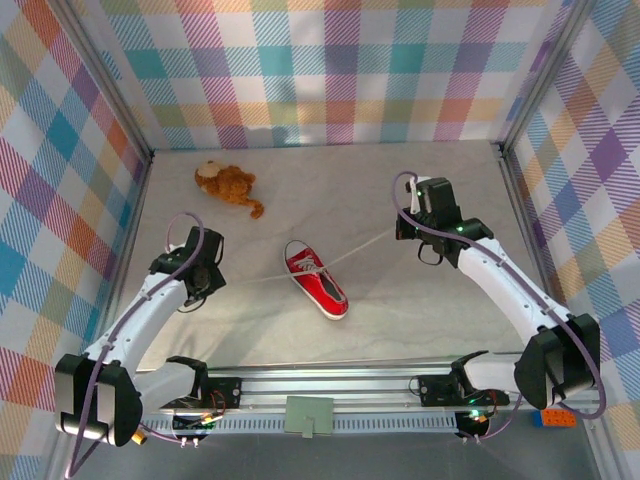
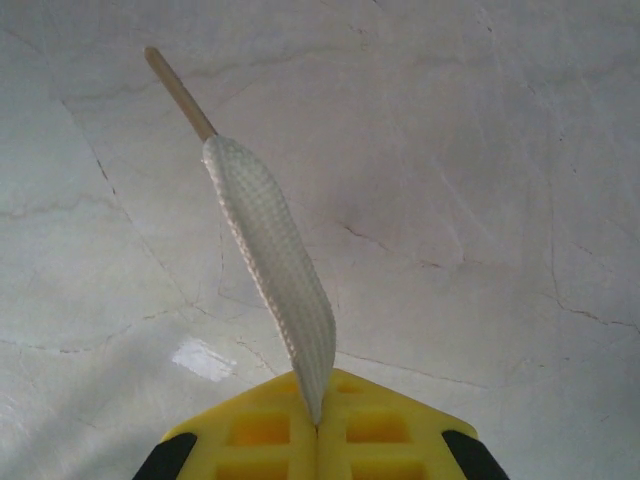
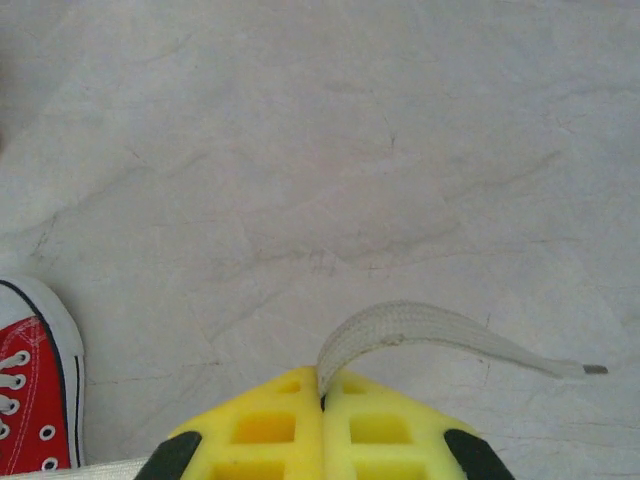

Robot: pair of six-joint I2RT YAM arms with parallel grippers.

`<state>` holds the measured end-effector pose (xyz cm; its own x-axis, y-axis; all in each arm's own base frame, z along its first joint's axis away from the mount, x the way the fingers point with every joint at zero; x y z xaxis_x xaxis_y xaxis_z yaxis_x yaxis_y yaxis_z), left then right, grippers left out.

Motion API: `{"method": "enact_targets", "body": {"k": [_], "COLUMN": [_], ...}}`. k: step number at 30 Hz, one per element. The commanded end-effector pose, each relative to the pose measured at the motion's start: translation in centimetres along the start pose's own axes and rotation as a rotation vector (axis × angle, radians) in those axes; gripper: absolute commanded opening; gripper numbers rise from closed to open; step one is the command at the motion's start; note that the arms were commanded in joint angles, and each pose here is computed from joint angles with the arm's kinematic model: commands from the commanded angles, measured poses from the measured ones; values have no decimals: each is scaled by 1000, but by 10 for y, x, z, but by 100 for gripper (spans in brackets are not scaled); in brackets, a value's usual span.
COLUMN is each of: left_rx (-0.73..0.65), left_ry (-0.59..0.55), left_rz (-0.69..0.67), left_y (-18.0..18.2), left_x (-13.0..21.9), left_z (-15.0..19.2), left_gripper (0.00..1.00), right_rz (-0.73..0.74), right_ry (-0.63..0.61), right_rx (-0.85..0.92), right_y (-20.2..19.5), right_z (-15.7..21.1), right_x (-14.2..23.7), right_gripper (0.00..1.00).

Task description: Tie the shoes

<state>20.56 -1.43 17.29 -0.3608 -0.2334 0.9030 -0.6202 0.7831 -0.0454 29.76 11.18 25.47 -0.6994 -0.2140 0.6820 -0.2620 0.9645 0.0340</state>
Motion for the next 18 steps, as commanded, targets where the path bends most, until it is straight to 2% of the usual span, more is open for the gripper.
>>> {"method": "enact_targets", "body": {"k": [1, 7, 10, 18], "left_rx": [-3, 14, -3, 4], "left_ry": [1, 12, 32, 37], "left_rz": [-62, -67, -87, -116], "left_y": [15, 22, 23, 28], "left_x": [-3, -5, -7, -8], "left_z": [0, 2, 4, 7], "left_gripper": [0, 0, 0, 0], "right_rz": [11, -28, -33, 92], "right_ry": [1, 30, 89, 235], "right_rx": [49, 106, 137, 218], "right_y": [-4, 1, 3, -8], "right_z": [-6, -15, -15, -10], "right_x": [-4, -17, -32, -87], "right_gripper": [0, 0, 0, 0]}}
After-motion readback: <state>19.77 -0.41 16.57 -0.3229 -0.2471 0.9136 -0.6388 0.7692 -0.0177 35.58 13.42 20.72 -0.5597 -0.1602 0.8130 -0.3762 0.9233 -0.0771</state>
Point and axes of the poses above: each hand's point on the last joint's axis, 136 mm out from that joint toward the fingers, its own x axis back along the fingers, its own y axis along the line the jaws close on, z = x × y, the point moved 8 cm from there along x, back along the fingers, and after that the axes turned 7 degrees about x, right-handed, at the moved point
